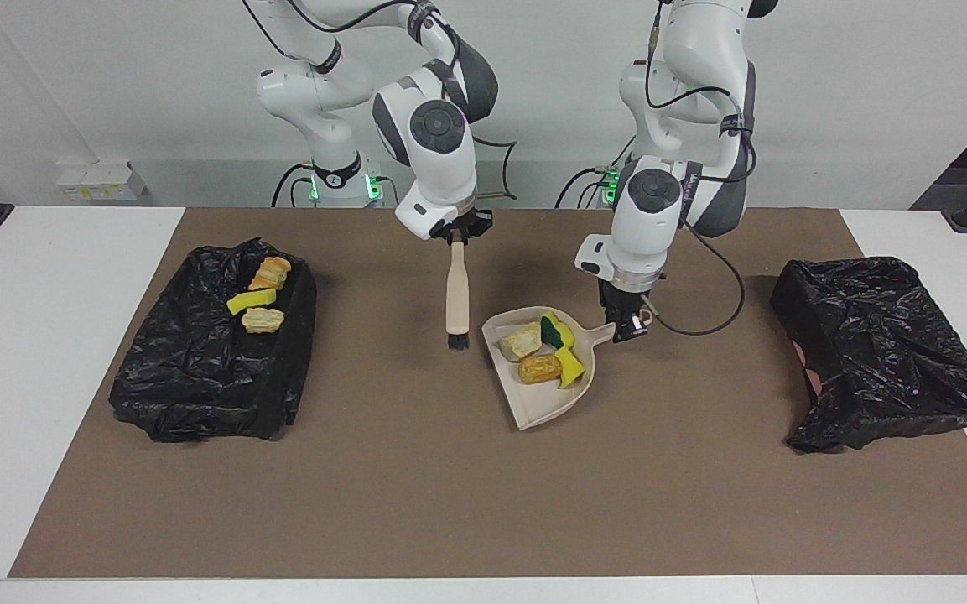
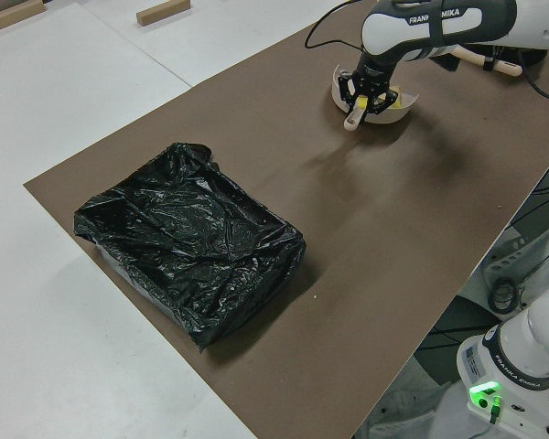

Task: Sweep and dump trash in bin
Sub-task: 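Carry the dustpan to the other black bag and tip it with the left gripper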

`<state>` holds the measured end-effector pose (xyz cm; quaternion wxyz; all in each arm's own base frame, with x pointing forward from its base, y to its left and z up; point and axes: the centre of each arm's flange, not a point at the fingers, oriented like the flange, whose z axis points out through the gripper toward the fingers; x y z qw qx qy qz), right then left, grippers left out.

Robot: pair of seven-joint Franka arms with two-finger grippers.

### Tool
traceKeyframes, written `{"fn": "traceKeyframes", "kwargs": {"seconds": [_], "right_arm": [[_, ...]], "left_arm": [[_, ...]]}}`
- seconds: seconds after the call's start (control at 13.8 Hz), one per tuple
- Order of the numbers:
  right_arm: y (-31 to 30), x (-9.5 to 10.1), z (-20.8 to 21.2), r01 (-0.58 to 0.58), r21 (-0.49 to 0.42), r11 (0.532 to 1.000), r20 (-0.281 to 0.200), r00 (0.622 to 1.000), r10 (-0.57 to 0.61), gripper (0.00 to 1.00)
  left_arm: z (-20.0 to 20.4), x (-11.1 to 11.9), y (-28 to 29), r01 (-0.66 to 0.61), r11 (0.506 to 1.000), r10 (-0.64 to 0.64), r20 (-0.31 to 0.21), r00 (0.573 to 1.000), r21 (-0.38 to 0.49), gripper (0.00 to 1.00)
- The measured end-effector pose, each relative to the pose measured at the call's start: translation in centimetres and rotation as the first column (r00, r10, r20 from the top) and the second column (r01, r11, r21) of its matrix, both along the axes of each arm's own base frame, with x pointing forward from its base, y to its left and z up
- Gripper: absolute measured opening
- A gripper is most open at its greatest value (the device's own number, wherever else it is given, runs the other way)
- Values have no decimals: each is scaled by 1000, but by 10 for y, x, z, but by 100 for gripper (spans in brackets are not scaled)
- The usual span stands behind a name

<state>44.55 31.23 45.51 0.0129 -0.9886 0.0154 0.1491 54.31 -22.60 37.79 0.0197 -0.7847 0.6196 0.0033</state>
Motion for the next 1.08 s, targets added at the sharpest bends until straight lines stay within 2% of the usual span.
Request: {"fn": "traceKeyframes", "kwargs": {"seconds": [0.22, 0.51, 0.65, 0.8, 1.08], "right_arm": [[28, -38, -1, -24, 43, 999, 0, 1000, 24, 27], [54, -83, -51, -82, 28, 996, -57, 995, 84, 27], [69, -95, -65, -89, 34, 995, -70, 993, 91, 27], [88, -101, -80, -60, 39, 997, -52, 997, 62, 27], [102, -108, -117, -24, 14, 1000, -76, 997, 25, 27]], "left_arm": [[42, 30, 47, 22, 1000, -23, -31, 999, -20, 31], [91, 61, 133, 37, 999, -37, -13, 999, -33, 31], [107, 69, 176, 40, 999, -40, -2, 999, -34, 31], [112, 73, 224, 69, 997, -69, 0, 998, -32, 31], [110, 64, 335, 150, 988, -150, -4, 989, -28, 31]]}}
